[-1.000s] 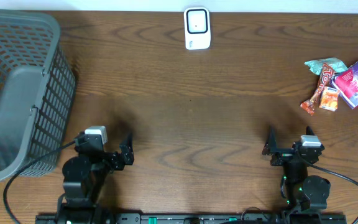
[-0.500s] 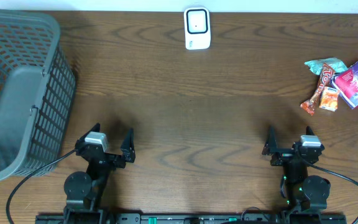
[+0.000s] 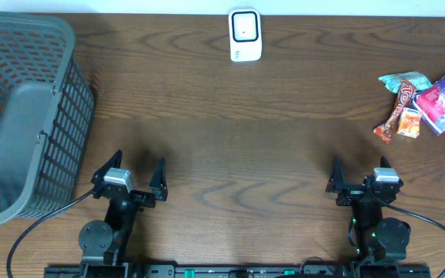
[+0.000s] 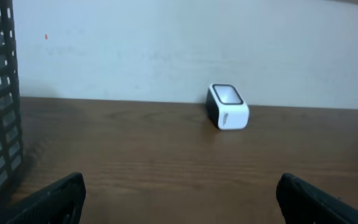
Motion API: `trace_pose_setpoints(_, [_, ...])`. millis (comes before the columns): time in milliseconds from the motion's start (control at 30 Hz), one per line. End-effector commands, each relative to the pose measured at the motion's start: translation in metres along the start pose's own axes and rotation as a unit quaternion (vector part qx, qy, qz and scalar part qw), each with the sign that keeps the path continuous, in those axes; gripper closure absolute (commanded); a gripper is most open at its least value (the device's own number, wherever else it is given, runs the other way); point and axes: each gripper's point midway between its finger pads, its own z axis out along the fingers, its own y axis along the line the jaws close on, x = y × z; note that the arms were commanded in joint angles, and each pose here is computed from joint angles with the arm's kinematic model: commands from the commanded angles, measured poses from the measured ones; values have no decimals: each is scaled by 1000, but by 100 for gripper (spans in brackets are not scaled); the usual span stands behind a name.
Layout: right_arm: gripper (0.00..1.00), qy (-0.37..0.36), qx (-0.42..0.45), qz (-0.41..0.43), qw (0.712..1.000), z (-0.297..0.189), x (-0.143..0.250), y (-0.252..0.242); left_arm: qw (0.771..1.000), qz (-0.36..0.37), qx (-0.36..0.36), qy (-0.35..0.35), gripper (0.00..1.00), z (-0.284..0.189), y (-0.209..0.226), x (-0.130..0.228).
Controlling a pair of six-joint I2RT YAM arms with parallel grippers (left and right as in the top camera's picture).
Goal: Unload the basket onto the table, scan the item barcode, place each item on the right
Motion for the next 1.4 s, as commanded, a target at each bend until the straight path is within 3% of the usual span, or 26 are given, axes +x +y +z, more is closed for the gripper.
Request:
trace_pose_setpoints(0, [1, 0, -7, -8, 1000, 0, 1, 3, 1000, 13, 2, 23, 2, 0, 0, 13])
trace_pose_setpoints(100, [1, 0, -7, -8, 1000, 0, 1, 3, 998, 5, -4, 65, 2, -2, 2, 34])
trace_pose_setpoints(1367, [1, 0, -7, -8, 1000, 0, 1, 3, 997, 29, -8, 66, 2, -2, 5, 34])
